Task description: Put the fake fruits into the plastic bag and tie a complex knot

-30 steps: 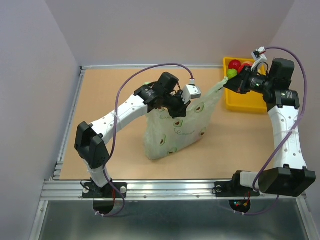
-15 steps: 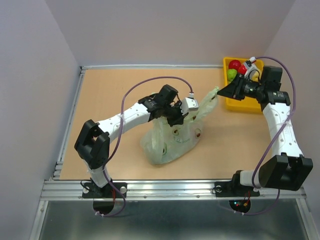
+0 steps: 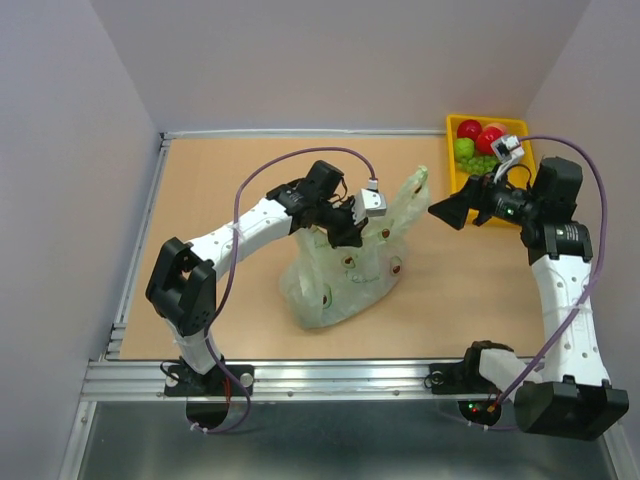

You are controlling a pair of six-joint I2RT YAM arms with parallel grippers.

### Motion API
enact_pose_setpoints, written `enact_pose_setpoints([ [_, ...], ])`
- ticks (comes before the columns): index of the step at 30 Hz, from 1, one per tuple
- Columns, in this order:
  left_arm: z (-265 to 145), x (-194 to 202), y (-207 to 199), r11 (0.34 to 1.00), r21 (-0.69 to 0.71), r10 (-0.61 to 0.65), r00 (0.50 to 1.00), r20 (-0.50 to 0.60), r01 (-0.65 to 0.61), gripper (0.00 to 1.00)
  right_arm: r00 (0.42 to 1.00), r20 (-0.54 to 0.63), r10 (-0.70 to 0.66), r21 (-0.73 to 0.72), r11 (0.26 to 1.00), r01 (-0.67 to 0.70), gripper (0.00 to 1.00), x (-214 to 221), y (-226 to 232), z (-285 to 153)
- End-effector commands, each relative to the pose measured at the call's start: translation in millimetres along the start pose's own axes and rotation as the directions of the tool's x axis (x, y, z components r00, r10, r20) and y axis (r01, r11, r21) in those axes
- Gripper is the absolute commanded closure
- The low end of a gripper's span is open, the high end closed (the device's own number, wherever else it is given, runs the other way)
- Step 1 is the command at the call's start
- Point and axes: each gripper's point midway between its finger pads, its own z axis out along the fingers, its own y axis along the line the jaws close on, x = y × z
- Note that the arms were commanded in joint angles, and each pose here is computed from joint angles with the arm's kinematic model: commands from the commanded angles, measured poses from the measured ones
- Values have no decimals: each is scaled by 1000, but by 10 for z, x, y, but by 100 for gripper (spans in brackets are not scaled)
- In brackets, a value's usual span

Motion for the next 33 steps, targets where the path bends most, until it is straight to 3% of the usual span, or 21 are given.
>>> enact_pose_setpoints([
  [1,-192,-296,-126,997,30,66,995,79,-69,100,999,-36,-39,-17,999,39,0,276,-177,92],
  [5,-173,-304,-98,998,27,57,995,80,-59,100,992,8,124,-18,992,-124,0,418,-317,252],
  [6,-171,-302,-101,998,29,54,995,81,-56,100,987,70,147,-17,989,-146,0,296,-304,262],
  [11,-147,-292,-85,998,27,52,995,81,-54,100,961,162,225,-40,974,-222,0,326,-159,330],
  [19,-110,-344,-41,998,25,47,995,87,-50,100,925,165,343,-46,939,-341,0,501,-32,652],
  [33,-36,-365,-18,998,27,57,995,82,-59,100,839,214,500,81,847,-525,1,535,-256,1030],
])
